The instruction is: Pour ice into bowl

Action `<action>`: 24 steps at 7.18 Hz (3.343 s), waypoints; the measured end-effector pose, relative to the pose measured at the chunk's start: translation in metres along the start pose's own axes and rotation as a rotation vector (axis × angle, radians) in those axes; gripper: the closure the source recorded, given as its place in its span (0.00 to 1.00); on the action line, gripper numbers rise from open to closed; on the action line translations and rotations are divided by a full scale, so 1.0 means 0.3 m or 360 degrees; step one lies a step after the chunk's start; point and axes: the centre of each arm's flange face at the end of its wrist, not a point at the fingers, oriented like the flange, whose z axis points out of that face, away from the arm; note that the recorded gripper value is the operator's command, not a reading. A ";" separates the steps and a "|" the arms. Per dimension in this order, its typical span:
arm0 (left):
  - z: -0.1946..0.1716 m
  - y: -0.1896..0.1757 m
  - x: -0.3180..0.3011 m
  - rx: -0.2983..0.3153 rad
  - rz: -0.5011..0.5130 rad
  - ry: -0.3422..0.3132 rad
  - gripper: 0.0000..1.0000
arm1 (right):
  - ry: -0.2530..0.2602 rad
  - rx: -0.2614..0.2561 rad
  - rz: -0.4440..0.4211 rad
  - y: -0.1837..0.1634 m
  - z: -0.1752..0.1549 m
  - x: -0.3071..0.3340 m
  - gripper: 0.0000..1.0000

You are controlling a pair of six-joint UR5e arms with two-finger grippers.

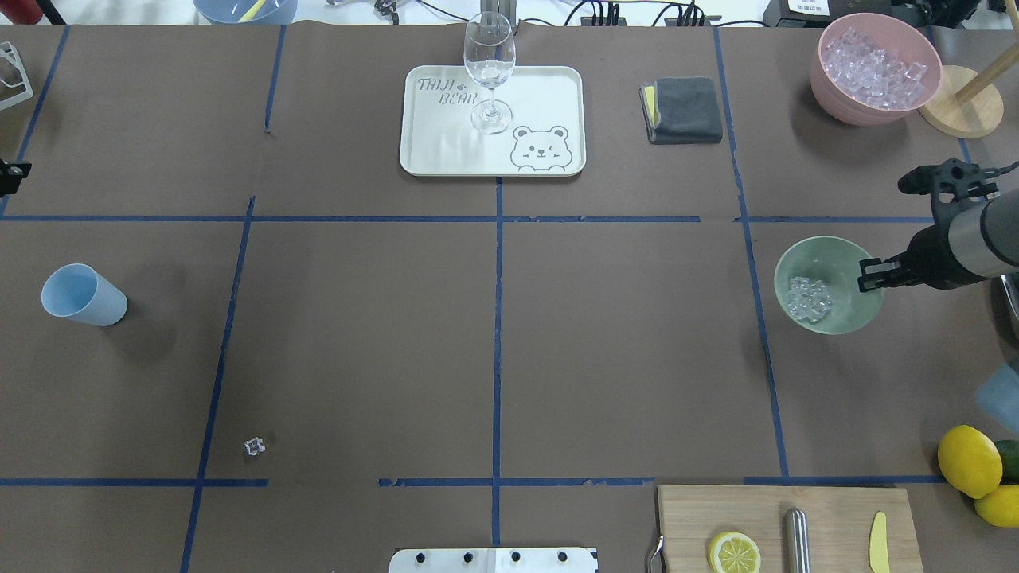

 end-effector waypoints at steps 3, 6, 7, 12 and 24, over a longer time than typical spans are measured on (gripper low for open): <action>0.010 0.006 -0.030 -0.0153 0.0032 0.0096 0.00 | -0.0022 -0.0062 0.0093 -0.003 0.068 0.285 0.01; 0.014 -0.052 -0.078 -0.0285 0.0082 0.0087 0.00 | -0.0098 -0.0093 0.0173 -0.023 0.019 0.340 0.00; 0.014 -0.054 -0.089 -0.0296 0.0067 0.0083 0.00 | -0.0124 -0.0098 0.0210 -0.037 -0.026 0.355 0.00; -0.067 -0.096 -0.280 -0.0464 -0.0040 0.0050 0.00 | 0.0104 -0.0164 -0.0197 -0.147 -0.314 0.567 0.00; -0.107 0.286 -0.612 -0.0785 -0.0692 0.0316 0.00 | -0.0079 -0.0170 0.0053 -0.042 -0.426 0.986 0.00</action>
